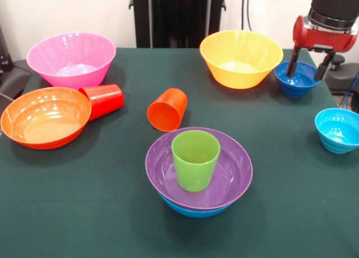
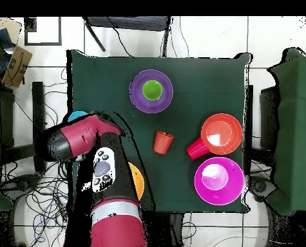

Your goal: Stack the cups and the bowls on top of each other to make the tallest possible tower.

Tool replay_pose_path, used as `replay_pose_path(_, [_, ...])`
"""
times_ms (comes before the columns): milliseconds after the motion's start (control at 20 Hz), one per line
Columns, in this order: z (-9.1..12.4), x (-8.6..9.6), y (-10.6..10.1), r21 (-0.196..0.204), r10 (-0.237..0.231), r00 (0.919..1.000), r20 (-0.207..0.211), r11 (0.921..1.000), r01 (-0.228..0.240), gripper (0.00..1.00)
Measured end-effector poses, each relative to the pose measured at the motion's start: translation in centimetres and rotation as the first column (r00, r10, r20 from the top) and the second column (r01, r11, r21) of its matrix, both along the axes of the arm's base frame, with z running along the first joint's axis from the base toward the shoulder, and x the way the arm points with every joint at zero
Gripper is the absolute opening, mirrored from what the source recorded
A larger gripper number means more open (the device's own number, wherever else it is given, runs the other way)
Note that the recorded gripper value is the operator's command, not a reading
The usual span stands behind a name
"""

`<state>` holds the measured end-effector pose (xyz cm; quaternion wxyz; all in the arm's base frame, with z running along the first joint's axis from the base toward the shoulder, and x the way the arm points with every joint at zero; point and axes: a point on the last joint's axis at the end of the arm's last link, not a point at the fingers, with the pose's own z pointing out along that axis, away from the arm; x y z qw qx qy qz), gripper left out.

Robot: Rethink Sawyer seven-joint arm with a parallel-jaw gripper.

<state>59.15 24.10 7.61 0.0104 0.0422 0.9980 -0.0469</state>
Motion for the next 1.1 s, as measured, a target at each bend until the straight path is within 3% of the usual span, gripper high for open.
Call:
replay_pose_path(750, [0.0,-3.0,3.5,-0.04,0.041,0.9991,-0.014,0.9983,-0.042,1.0])
replay_pose_path(1100, [-1.1,-4.8,5.1,-0.059,0.072,0.9973,-0.011,0.9956,-0.073,1.0])
